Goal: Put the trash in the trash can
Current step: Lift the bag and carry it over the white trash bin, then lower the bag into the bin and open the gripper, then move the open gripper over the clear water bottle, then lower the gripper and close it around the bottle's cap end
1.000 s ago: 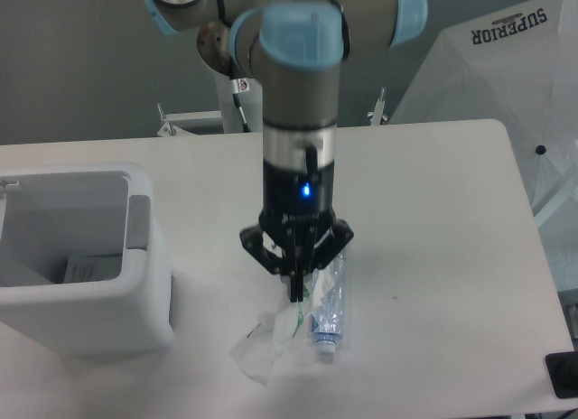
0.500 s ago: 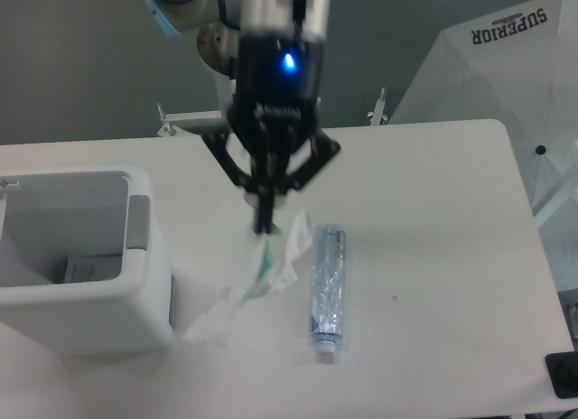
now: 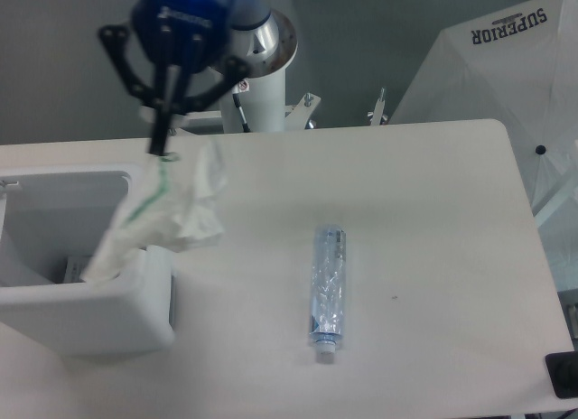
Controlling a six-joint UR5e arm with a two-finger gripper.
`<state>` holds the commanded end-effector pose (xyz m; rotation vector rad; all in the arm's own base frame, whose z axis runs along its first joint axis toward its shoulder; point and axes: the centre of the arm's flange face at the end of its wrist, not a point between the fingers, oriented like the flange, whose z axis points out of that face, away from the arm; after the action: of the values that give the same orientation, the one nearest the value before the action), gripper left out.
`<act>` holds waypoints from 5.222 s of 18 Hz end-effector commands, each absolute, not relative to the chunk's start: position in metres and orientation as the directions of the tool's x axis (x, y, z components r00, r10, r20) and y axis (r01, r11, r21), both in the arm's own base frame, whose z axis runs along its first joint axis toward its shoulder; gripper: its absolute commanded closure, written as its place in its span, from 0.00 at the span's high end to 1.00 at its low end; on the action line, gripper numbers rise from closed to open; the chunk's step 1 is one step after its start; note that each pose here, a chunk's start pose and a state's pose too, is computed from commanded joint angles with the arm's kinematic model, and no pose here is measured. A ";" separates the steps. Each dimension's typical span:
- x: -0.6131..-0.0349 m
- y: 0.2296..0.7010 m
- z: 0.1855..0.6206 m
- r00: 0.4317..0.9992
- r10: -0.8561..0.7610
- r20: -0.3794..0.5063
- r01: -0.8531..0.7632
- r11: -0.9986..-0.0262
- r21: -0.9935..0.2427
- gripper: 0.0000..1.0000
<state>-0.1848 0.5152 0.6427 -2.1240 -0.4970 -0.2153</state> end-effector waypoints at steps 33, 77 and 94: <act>-0.118 0.530 0.522 0.870 0.257 0.421 0.474 -0.672 -0.569 0.00; -0.455 0.566 0.246 0.880 0.462 -0.112 0.415 -0.862 -0.290 1.00; -0.406 0.572 0.218 0.925 0.368 -0.093 0.346 -0.918 -0.194 1.00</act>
<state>-0.4065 0.5723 0.2180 -2.9104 -0.5445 0.1896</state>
